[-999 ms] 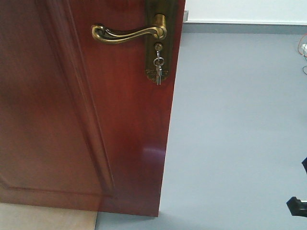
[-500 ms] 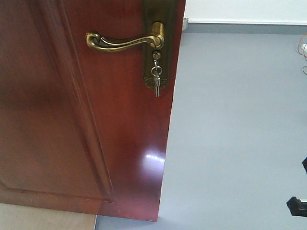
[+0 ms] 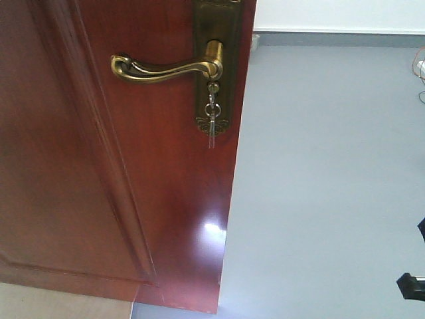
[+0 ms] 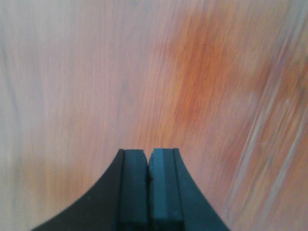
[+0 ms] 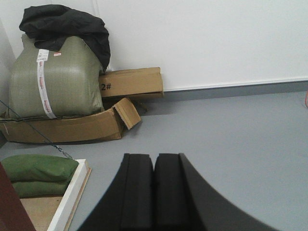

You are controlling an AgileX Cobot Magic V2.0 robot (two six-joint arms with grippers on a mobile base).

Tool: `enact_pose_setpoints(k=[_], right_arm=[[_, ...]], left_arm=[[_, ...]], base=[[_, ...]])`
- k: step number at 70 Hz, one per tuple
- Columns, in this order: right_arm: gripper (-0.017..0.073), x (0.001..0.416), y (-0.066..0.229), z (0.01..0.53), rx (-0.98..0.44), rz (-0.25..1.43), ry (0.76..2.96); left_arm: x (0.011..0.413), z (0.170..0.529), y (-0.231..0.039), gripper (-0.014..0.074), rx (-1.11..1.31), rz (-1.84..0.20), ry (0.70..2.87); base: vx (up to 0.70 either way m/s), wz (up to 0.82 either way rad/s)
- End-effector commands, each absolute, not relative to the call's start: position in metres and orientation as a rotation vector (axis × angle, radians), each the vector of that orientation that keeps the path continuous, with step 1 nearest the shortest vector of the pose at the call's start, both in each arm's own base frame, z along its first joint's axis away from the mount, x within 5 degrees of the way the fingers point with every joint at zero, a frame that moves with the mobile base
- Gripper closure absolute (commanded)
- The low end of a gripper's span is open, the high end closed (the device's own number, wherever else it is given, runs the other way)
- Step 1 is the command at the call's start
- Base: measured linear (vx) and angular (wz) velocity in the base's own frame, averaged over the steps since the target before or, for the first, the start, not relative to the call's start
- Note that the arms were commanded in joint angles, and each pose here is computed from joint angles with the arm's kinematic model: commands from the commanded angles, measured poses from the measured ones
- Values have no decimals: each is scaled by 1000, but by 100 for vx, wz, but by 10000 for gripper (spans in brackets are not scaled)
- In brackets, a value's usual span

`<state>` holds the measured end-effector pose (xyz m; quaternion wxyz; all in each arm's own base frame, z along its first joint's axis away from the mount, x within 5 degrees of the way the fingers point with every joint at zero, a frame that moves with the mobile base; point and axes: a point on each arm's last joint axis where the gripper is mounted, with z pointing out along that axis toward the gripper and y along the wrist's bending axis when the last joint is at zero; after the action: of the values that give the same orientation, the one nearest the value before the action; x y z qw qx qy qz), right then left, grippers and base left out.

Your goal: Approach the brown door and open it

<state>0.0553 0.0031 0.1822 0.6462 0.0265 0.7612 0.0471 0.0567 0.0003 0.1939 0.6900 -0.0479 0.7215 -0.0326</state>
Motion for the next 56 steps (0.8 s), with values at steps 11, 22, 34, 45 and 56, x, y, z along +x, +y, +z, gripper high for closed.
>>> enact_pose_setpoints(k=[11, 22, 34, 45, 56], right_arm=[[559, 56, 2, 189, 52, 93, 1646], [559, 56, 2, 189, 52, 93, 1646], [559, 56, 2, 189, 52, 93, 1646], [559, 56, 2, 189, 52, 93, 1646], [559, 56, 2, 189, 52, 93, 1646]], left_arm=[[56, 196, 0, 577, -93, -95, 1512], [56, 196, 0, 577, -92, -96, 1517], [56, 196, 0, 577, -92, -96, 1517], [56, 196, 0, 577, -92, -96, 1517], [56, 196, 0, 577, -92, -96, 1517]], base=[[0, 0], [0, 0], [0, 0], [0, 0], [0, 0]])
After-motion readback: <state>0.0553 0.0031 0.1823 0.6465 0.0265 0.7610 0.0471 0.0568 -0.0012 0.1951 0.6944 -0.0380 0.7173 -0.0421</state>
